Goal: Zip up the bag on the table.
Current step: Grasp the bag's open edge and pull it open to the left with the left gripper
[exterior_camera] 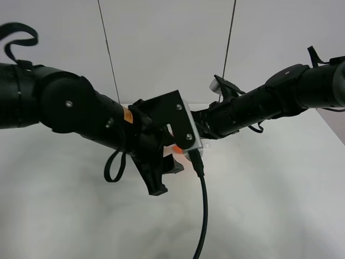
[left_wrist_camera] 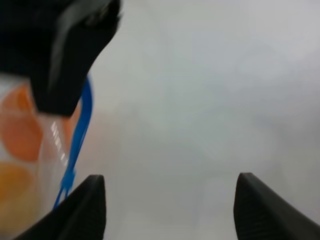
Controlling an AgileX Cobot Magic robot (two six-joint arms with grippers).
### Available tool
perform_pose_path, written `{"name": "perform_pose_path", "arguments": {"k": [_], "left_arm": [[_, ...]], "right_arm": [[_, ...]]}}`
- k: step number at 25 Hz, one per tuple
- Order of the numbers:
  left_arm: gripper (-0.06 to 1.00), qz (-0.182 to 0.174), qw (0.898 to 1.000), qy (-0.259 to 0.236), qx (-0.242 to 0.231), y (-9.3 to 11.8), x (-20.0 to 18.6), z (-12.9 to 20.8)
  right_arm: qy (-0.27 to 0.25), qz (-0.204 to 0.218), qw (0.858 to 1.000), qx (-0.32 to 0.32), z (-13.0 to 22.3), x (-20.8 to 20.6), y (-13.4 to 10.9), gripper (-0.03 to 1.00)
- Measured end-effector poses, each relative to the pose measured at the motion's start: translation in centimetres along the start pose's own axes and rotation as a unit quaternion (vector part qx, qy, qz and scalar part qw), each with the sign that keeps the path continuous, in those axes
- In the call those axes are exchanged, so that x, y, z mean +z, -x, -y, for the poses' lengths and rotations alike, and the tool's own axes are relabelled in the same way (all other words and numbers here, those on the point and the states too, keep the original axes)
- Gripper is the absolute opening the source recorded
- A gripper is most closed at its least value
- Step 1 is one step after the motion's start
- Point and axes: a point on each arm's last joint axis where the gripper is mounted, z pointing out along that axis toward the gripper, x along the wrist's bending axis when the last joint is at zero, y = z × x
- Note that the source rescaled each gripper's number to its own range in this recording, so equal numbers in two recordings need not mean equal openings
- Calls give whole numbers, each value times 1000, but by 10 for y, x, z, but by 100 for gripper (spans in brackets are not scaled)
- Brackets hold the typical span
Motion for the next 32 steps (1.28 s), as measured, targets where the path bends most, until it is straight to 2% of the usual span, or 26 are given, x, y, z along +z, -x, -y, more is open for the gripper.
{"name": "perform_pose_path", "arguments": {"k": [6, 13, 21, 32], "left_arm": [[83, -14, 998, -34, 49, -3, 28, 2], [83, -48, 992, -71, 95, -12, 46, 8], [83, -87, 989, -67, 101, -19, 48, 6], [83, -87, 989, -70, 94, -21, 55, 10]], "right_arm": [[-7, -7, 1000, -1, 1, 0, -1, 0], [-12, -3, 1000, -9, 2, 0, -1, 0], [-14, -1, 1000, -12, 2, 0, 0, 0], [-12, 3, 1000, -14, 2, 0, 0, 0]]}}
